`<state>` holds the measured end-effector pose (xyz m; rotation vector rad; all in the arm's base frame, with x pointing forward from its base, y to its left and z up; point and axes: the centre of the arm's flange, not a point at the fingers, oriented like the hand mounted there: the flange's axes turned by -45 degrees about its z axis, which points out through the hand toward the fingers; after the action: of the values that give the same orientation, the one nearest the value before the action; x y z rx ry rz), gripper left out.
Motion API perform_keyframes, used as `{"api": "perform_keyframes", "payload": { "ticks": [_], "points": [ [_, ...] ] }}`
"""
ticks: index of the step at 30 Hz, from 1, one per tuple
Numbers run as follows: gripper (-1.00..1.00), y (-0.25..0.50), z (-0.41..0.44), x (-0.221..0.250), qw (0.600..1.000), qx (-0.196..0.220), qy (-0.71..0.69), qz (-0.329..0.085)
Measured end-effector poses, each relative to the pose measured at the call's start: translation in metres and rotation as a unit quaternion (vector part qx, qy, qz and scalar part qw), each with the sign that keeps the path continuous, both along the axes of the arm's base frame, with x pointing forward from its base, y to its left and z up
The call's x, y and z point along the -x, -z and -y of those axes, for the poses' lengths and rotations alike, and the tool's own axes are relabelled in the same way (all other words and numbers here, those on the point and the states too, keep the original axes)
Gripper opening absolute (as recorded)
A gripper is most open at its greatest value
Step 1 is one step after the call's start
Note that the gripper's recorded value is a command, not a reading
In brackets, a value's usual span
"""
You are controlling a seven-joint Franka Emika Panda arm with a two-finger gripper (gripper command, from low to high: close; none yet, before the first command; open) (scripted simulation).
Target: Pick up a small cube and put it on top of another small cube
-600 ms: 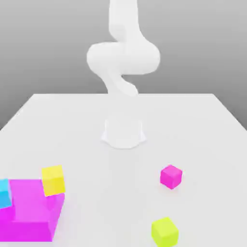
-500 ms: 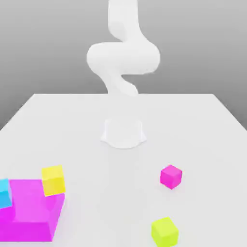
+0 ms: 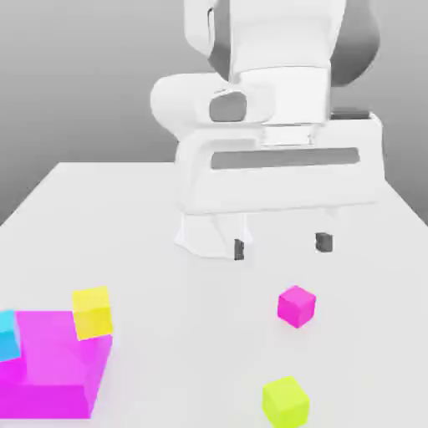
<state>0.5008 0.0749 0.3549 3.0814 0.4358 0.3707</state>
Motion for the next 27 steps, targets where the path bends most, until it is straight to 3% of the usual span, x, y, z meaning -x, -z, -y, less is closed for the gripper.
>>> {"api": "perform_keyframes", "payload": {
  "ticks": [8,13,14,21,27],
  "points": [
    [0.00,0.149,-0.023,0.023,0.993,0.018,-0.054,-0.105],
    [0.00,0.217,-0.025,0.028,0.991,0.020,-0.060,-0.116],
    [-1.00,0.225,-0.025,0.028,0.991,0.020,-0.060,-0.116],
    [-1.00,0.224,-0.025,0.028,0.991,0.020,-0.060,-0.117],
    [-1.00,0.161,-0.031,0.038,0.990,0.020,-0.075,-0.117]
  ]
}}
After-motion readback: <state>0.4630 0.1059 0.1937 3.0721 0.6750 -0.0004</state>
